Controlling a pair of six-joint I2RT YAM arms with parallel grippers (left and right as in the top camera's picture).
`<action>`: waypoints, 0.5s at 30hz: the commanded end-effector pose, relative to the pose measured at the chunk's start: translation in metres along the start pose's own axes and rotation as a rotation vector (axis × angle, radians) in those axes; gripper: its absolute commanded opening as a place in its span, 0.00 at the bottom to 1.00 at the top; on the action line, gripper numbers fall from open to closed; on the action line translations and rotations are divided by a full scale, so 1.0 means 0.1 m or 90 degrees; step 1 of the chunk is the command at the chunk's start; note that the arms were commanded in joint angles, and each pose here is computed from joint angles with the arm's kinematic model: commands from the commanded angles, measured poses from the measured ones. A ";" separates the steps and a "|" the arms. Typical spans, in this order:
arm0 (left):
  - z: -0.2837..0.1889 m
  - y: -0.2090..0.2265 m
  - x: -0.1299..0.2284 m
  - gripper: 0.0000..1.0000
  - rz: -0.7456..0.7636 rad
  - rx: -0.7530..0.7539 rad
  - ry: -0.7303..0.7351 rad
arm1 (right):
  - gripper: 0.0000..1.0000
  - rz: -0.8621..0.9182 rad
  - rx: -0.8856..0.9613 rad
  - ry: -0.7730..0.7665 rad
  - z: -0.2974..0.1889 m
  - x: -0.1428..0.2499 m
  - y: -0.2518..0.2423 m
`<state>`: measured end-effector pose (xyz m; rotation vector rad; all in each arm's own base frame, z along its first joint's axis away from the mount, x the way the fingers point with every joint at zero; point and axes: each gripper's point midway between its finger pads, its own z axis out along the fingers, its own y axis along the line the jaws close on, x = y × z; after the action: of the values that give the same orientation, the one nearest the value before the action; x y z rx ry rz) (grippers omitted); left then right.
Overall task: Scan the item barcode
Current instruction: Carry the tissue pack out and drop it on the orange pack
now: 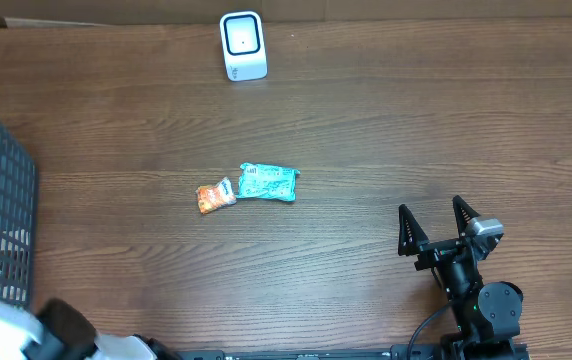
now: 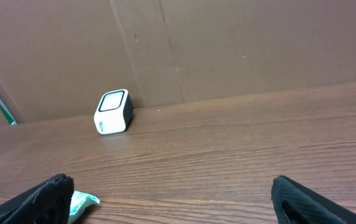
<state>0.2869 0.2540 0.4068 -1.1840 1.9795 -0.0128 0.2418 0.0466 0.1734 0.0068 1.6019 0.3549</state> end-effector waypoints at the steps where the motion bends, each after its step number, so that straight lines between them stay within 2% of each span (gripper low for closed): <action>1: -0.47 -0.35 0.20 0.20 0.013 0.085 -0.007 | 1.00 -0.001 -0.004 -0.002 0.00 0.02 0.01; 4: -0.62 -0.47 0.50 0.21 0.056 0.097 0.038 | 1.00 -0.001 -0.004 -0.002 0.00 0.02 0.01; 7: -0.66 -0.58 0.94 0.22 0.116 0.106 0.132 | 1.00 -0.001 -0.004 -0.002 0.00 0.02 0.01; 10: -0.57 -0.72 1.20 0.23 0.187 0.128 0.188 | 1.00 -0.001 -0.004 -0.002 0.00 0.02 0.01; 15: -0.31 -0.84 1.72 0.22 0.234 0.129 0.308 | 1.00 -0.001 -0.004 -0.002 0.00 0.02 0.01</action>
<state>0.2799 0.0864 0.3812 -0.7928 2.3950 -0.2859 0.2418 0.0466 0.1734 0.0071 1.6019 0.3552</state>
